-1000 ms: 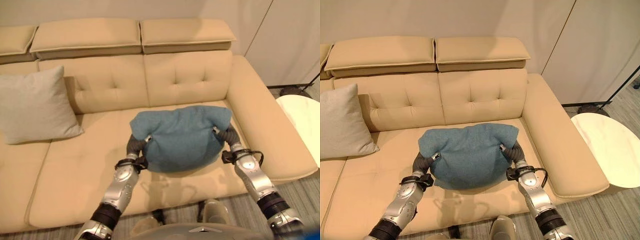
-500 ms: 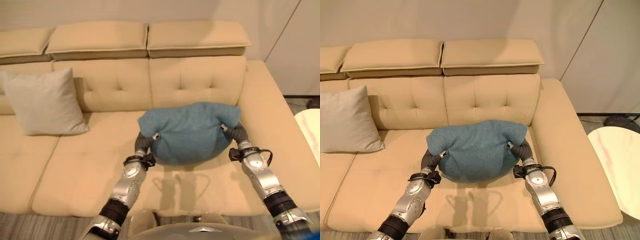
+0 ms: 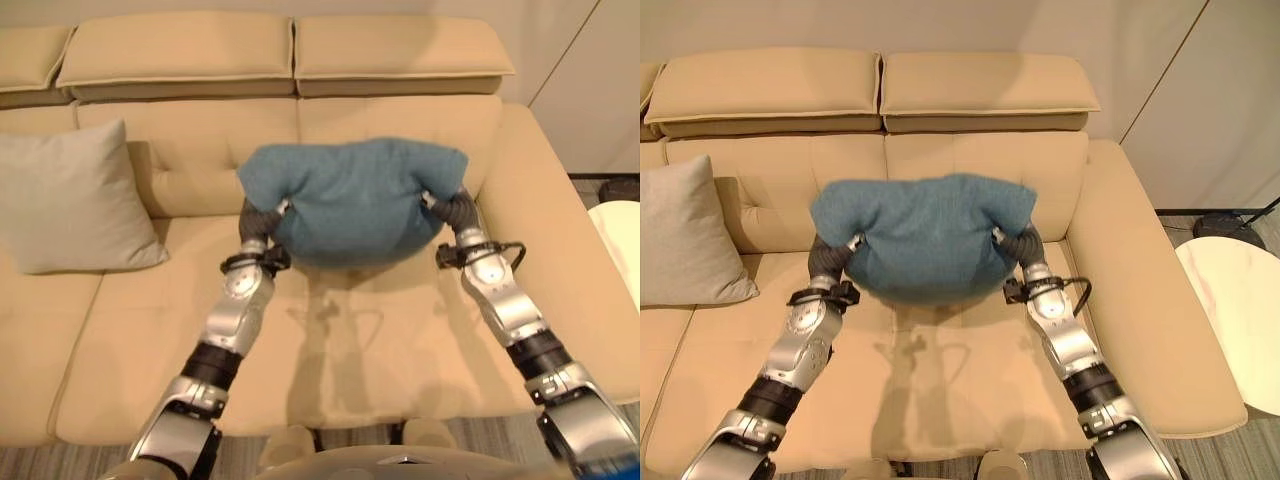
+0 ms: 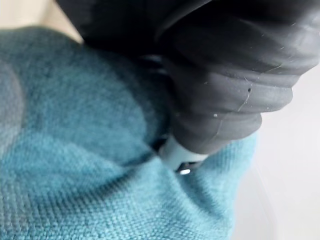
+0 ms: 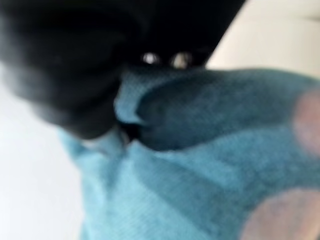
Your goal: Pick up all the scattered cushions and arrange them neatly on the sofa.
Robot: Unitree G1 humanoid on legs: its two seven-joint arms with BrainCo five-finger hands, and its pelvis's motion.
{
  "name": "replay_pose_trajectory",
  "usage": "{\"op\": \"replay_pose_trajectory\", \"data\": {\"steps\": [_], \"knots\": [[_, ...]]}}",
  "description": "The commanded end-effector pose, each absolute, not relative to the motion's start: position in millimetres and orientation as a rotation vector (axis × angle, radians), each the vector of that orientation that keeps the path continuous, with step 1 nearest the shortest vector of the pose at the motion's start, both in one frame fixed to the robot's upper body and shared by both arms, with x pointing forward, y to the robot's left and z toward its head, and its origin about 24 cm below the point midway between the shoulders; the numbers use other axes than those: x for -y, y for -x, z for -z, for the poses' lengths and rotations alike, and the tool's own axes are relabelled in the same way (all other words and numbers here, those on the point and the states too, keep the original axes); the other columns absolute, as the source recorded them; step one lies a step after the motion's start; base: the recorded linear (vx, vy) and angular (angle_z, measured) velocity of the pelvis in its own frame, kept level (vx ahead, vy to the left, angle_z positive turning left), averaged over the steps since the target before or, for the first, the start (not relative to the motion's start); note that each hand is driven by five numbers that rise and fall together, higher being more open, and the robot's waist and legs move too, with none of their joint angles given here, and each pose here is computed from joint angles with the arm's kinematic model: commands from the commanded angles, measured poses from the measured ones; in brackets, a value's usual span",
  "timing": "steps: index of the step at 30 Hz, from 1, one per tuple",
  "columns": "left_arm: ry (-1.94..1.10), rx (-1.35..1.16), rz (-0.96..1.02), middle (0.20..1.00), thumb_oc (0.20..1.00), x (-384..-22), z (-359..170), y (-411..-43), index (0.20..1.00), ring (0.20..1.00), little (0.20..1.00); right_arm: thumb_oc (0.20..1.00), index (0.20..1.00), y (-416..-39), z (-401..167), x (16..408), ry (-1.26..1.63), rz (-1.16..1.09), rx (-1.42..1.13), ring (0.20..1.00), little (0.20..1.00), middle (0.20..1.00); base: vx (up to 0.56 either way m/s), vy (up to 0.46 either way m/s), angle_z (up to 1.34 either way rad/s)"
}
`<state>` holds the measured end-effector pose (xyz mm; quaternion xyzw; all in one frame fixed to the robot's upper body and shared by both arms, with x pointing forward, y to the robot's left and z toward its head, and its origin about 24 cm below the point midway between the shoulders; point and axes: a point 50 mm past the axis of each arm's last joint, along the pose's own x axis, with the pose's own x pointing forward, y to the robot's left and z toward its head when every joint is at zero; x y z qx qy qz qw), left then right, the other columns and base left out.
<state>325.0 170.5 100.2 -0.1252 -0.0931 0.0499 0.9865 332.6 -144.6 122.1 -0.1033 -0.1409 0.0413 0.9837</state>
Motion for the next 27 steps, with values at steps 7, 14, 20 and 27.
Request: {"op": "replay_pose_trajectory", "data": {"steps": [7,14,20,27], "knots": [[0.179,0.575,0.065,0.200,0.200,-118,-205,-354,0.200,0.200,0.200,0.200,0.200,-351,-225,88,0.277,-0.227,0.675,0.200,0.200,0.200,-0.16,-0.002,-0.01],[0.136,0.648,0.046,0.200,0.200,-118,-233,-364,0.200,0.200,0.200,0.200,0.200,-362,-253,90,0.309,-0.170,0.731,0.200,0.200,0.200,-0.08,-0.022,0.05],[0.096,0.664,0.029,0.200,0.200,-122,-238,-367,0.200,0.200,0.200,0.200,0.200,-369,-258,98,0.342,-0.131,0.724,0.200,0.200,0.200,-0.01,-0.013,0.01],[0.108,0.636,0.027,0.200,0.200,-122,-227,-366,0.200,0.200,0.200,0.200,0.200,-370,-252,99,0.380,-0.135,0.708,0.200,0.200,0.200,0.01,-0.006,0.00]]}}
